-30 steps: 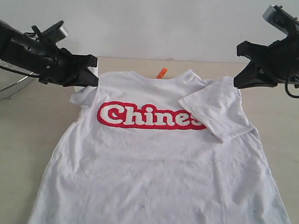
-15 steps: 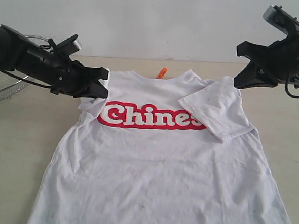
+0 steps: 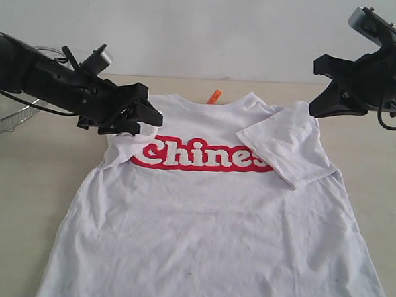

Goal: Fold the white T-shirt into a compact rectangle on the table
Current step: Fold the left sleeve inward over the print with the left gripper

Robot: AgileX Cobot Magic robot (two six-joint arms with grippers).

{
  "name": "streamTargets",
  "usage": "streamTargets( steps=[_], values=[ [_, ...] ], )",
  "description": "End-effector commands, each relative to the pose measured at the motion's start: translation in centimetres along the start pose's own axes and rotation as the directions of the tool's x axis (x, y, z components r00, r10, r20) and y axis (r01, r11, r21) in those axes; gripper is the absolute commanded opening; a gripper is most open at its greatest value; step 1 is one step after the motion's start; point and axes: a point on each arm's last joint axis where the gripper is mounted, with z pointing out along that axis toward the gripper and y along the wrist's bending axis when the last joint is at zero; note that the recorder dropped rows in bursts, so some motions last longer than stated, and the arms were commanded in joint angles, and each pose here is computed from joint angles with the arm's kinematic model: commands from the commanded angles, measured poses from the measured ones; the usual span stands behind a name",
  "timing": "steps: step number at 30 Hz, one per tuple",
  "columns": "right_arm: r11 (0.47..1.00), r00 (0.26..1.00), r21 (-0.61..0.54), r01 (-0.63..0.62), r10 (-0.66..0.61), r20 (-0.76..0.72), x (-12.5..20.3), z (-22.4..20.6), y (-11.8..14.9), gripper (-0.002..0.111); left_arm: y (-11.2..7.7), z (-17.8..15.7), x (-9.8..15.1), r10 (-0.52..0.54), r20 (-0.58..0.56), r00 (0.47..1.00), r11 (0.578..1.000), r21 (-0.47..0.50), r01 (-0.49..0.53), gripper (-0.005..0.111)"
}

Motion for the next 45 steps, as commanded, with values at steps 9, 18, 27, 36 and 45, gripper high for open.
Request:
streamTargets(
  steps=[9, 18, 27, 36, 45],
  values=[
    [1.000, 1.000, 0.002, 0.017, -0.017, 0.008, -0.1, -0.5, 0.2, 0.000, -1.2, -0.6, 0.2, -0.040, -0.058, 0.998, 0.993, 0.107, 0.046, 0.050],
    [1.000, 1.000, 0.010, 0.014, -0.015, 0.026, -0.2, -0.5, 0.1, 0.000, -2.8, 0.6, 0.9, -0.023, -0.097, 0.995, 0.991, 0.129, 0.036, 0.042],
    [1.000, 1.000, 0.008, 0.014, -0.015, 0.022, -0.2, -0.5, 0.1, 0.000, -3.1, -0.8, 0.3, 0.027, -0.073, 0.997, 0.996, 0.085, -0.021, 0.031],
    [1.000, 1.000, -0.005, 0.015, -0.015, 0.004, 0.0, -0.5, 0.2, 0.000, 0.6, -6.0, -2.4, 0.094, 0.083, 0.992, 0.986, -0.143, -0.081, 0.005],
    [1.000, 1.000, 0.001, 0.015, -0.015, 0.012, -0.1, -0.5, 0.2, 0.000, 2.9, -3.4, -1.2, 0.066, 0.019, 0.998, 0.983, -0.170, -0.062, 0.005]
  ],
)
